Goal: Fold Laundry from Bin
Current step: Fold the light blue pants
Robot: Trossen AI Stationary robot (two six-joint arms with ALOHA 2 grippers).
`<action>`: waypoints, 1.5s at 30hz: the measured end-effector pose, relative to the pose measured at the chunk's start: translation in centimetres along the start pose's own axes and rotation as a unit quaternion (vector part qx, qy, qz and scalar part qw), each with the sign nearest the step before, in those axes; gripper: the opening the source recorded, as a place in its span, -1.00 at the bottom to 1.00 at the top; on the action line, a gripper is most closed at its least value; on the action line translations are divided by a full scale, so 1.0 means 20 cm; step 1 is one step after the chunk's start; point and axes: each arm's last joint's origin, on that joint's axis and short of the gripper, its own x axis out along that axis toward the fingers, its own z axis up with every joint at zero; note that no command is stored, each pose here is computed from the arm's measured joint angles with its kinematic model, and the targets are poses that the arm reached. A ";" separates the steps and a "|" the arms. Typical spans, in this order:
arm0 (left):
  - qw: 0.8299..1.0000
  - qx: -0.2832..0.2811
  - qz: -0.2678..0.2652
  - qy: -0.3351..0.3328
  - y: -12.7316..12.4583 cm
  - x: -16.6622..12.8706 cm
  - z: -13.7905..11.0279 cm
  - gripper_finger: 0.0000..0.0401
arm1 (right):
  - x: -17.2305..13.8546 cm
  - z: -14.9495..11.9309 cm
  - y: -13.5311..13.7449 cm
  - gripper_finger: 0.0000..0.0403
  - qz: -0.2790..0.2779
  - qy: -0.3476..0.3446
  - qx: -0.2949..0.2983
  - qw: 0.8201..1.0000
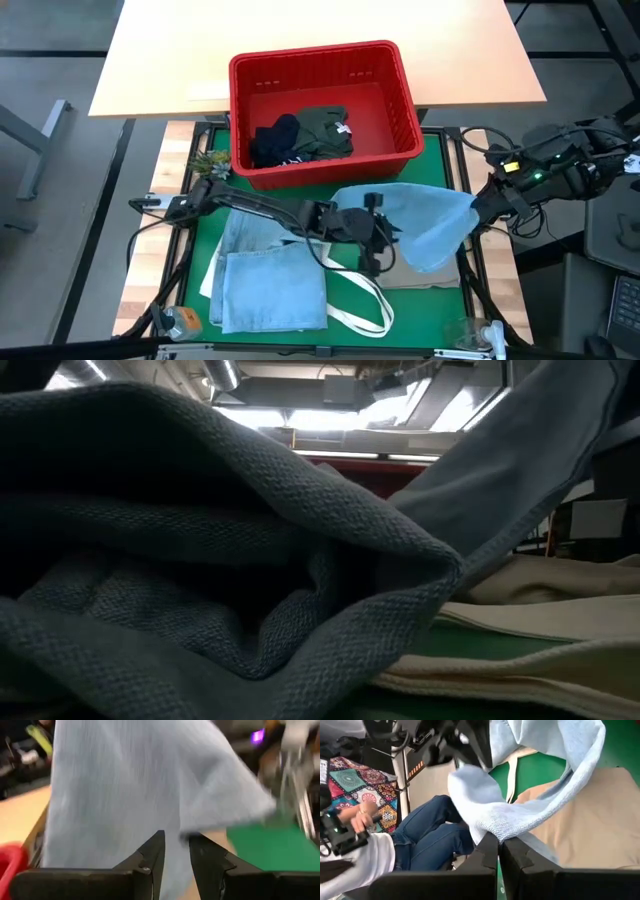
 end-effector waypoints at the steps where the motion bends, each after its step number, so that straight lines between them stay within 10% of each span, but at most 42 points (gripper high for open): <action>1: 1.000 0.001 -0.003 0.019 0.01 -0.04 0.00 -0.57 | 0.00 0.00 0.00 -0.99 0.001 -0.001 0.000 1.000; 13: 0.980 -0.038 -0.061 0.187 0.08 -0.38 -0.03 -0.57 | -0.01 -0.01 0.00 -0.99 0.006 0.002 -0.013 1.000; 35: 0.822 -0.096 -0.039 0.561 0.04 -0.40 -0.71 -0.57 | 0.00 -0.01 0.01 -0.99 0.027 0.024 -0.012 0.999; 45: 0.845 -0.168 -0.014 0.508 0.17 -0.64 -0.93 -0.62 | 0.00 -0.01 0.01 -0.99 0.026 0.023 -0.013 0.999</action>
